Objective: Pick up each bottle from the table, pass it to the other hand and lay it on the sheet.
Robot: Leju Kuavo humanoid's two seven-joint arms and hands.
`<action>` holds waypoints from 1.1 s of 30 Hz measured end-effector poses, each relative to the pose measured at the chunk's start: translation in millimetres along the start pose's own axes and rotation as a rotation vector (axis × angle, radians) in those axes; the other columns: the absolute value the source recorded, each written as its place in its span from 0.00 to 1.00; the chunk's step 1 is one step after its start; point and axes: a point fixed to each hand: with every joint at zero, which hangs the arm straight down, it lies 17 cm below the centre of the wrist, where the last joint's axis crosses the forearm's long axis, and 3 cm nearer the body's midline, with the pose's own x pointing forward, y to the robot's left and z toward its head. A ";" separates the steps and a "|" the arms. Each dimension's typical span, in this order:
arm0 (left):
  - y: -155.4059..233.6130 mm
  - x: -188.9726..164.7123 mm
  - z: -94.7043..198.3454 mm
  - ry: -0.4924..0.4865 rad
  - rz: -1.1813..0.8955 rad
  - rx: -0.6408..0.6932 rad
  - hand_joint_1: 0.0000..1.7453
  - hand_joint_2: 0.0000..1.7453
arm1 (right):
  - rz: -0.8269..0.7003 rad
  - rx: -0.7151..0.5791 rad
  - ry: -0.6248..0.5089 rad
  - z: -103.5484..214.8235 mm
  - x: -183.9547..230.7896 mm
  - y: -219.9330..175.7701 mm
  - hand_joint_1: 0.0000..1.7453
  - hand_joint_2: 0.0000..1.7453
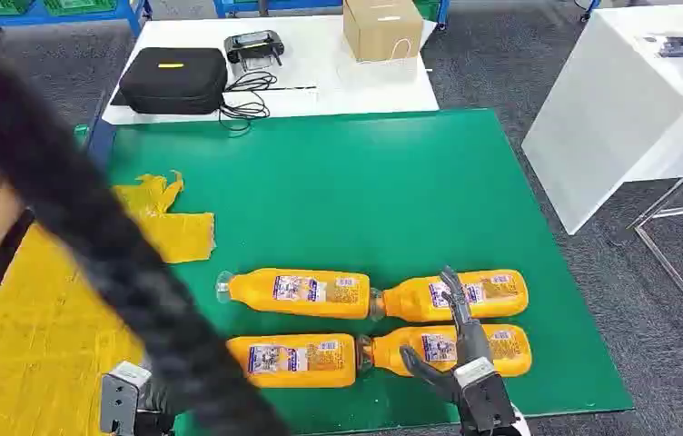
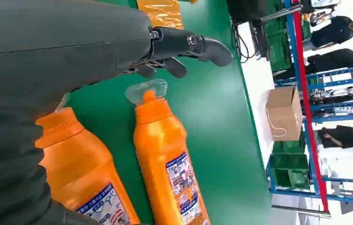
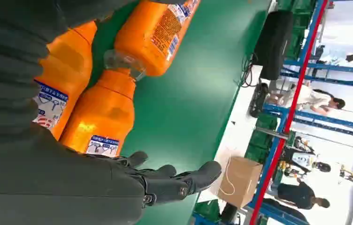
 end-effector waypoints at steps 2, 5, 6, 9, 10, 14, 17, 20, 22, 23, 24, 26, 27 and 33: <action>-0.2 0.0 0.0 0.000 0.000 0.000 0.00 1.00 | 0.000 0.000 0.000 0.1 -0.1 0.0 0.00 1.00; -0.2 0.0 0.0 0.000 0.000 0.000 0.00 1.00 | 0.000 0.000 0.000 0.1 -0.1 0.0 0.00 1.00; -0.2 0.0 0.0 0.000 0.000 0.000 0.00 1.00 | 0.000 0.000 0.000 0.1 -0.1 0.0 0.00 1.00; 0.0 0.0 0.0 0.000 0.000 0.000 0.00 1.00 | 0.000 0.000 0.000 0.0 -0.1 0.0 0.00 1.00; -0.2 0.0 0.0 0.000 0.000 0.000 0.27 1.00 | 0.000 0.000 0.000 0.0 -0.1 0.0 0.00 1.00; 0.0 0.0 0.0 0.000 0.000 0.000 1.00 1.00 | 0.000 0.000 0.000 0.0 -0.1 0.0 0.94 1.00; -0.2 0.0 0.0 0.000 0.000 0.000 1.00 1.00 | 0.000 0.000 0.000 0.0 -0.1 0.0 1.00 1.00; -0.2 0.0 0.0 0.000 0.000 0.000 1.00 1.00 | 0.000 0.000 0.000 0.0 -0.2 -0.1 1.00 1.00; -0.1 0.0 0.0 0.000 0.000 0.000 1.00 1.00 | 0.000 0.000 0.000 0.0 -0.1 0.1 1.00 1.00; -0.2 0.0 0.0 0.000 0.000 0.000 1.00 1.00 | 0.000 0.000 0.000 0.0 -0.1 0.1 1.00 1.00; -0.2 0.0 0.0 0.000 0.000 0.000 1.00 1.00 | 0.000 0.000 0.000 0.0 -0.2 -0.1 1.00 1.00; 0.0 0.0 0.0 0.000 0.000 0.000 1.00 1.00 | 0.000 0.000 0.000 0.0 -0.1 -0.1 1.00 1.00; 0.0 0.0 0.0 0.000 0.000 0.000 1.00 1.00 | 0.000 0.000 0.000 0.0 -0.1 0.1 1.00 1.00; -0.2 0.0 0.0 0.000 0.000 0.000 1.00 1.00 | 0.000 0.000 0.000 0.0 -0.2 -0.1 1.00 1.00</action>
